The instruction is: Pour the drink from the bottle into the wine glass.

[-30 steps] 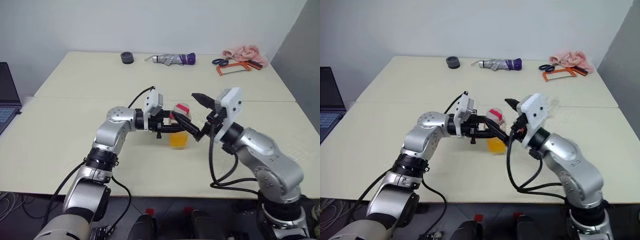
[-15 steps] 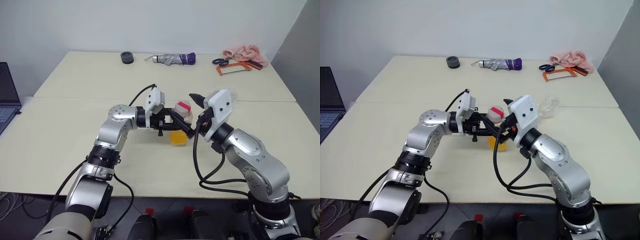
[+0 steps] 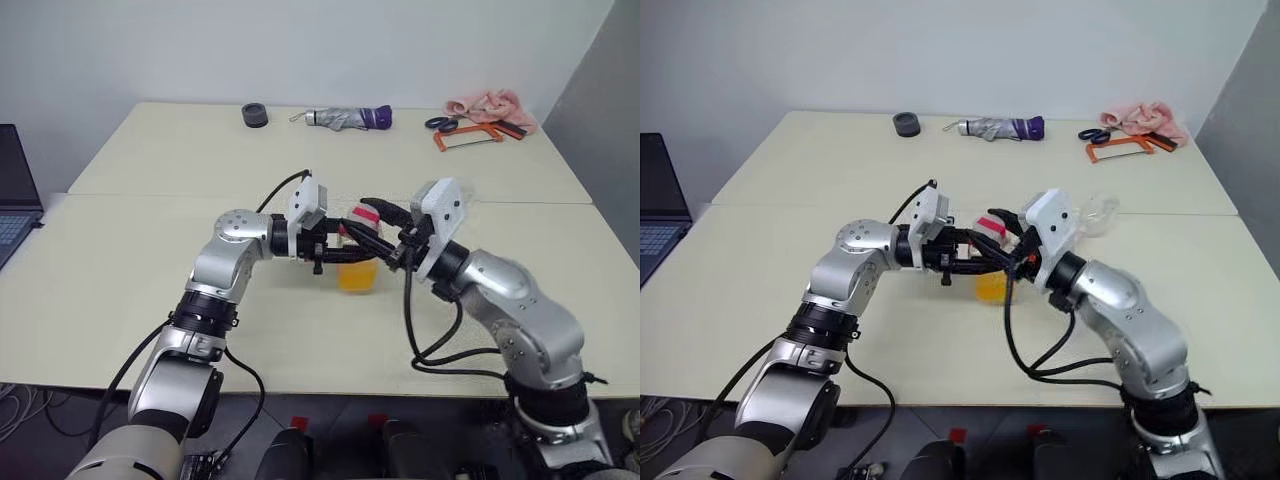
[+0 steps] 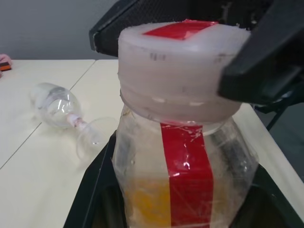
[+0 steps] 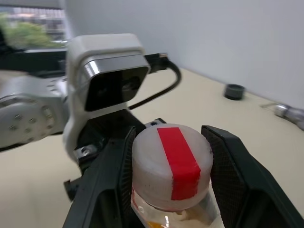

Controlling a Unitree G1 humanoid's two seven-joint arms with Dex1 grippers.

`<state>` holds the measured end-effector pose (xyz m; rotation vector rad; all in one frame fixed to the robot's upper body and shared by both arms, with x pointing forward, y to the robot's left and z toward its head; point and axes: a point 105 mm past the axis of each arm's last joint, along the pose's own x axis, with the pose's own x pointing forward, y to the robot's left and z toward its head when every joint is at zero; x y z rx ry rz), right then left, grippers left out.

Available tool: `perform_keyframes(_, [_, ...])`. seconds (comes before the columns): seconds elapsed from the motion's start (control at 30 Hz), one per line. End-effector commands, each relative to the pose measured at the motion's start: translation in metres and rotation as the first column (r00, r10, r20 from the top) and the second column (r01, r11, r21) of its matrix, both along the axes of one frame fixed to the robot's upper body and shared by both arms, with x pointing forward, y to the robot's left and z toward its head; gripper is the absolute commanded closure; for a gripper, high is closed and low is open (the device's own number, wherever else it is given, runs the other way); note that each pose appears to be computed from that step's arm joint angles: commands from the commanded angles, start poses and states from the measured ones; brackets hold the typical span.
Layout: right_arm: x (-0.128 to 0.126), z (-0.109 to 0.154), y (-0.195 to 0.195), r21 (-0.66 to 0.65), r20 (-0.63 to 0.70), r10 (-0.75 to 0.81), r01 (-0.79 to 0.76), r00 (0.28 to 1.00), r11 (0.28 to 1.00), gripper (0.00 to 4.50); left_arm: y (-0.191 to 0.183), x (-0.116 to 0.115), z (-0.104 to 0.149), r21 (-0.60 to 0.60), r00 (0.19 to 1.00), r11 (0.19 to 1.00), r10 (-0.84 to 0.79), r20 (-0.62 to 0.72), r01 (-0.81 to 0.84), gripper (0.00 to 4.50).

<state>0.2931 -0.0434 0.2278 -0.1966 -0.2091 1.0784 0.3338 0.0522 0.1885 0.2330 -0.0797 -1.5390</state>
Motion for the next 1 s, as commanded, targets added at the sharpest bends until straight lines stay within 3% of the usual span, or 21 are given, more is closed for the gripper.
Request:
perform_keyframes(0.03, [-0.006, 0.012, 0.005, -0.131, 0.041, 0.280, -0.273, 0.959, 0.953, 2.62, 0.001, -0.007, 0.021, -0.015, 0.997, 0.998, -0.057, 0.051, 0.058, 2.68])
perform_keyframes(0.13, [0.002, 0.016, 0.000, -0.131, -0.034, 0.334, -0.336, 0.942, 0.933, 2.62, 0.001, -0.004, 0.025, -0.019, 0.997, 0.999, -0.048, 0.066, 0.050, 2.68])
perform_keyframes(0.2, [0.009, 0.015, -0.007, -0.104, -0.040, 0.275, -0.278, 0.961, 0.955, 2.62, 0.001, -0.002, 0.027, -0.032, 0.997, 0.999, -0.025, 0.069, 0.027, 2.68])
perform_keyframes(0.3, [0.018, 0.019, -0.019, -0.062, 0.026, 0.141, -0.139, 0.990, 0.988, 1.61, 0.002, 0.000, 0.026, -0.048, 0.998, 0.999, 0.005, 0.056, -0.003, 2.68])
perform_keyframes(0.43, [0.002, 0.032, -0.033, 0.045, 0.077, 0.006, -0.009, 0.997, 0.999, 0.27, 0.003, 0.002, 0.023, -0.053, 0.998, 0.998, 0.038, 0.044, -0.035, 2.68])
perform_keyframes(0.6, [-0.021, 0.021, -0.015, 0.139, 0.046, -0.154, 0.147, 0.987, 0.979, 0.23, 0.001, 0.007, 0.022, -0.053, 0.998, 0.997, 0.050, 0.040, -0.048, 2.68])
perform_keyframes(0.77, [-0.009, 0.016, 0.001, 0.187, 0.048, -0.356, 0.342, 0.933, 0.921, 0.23, -0.002, 0.012, 0.021, -0.040, 0.998, 0.998, 0.047, 0.044, -0.045, 2.68])
perform_keyframes(1.0, [-0.004, 0.015, 0.006, 0.187, 0.050, -0.400, 0.385, 0.915, 0.904, 0.23, -0.005, 0.014, 0.020, -0.030, 0.998, 0.999, 0.039, 0.057, -0.037, 2.68])
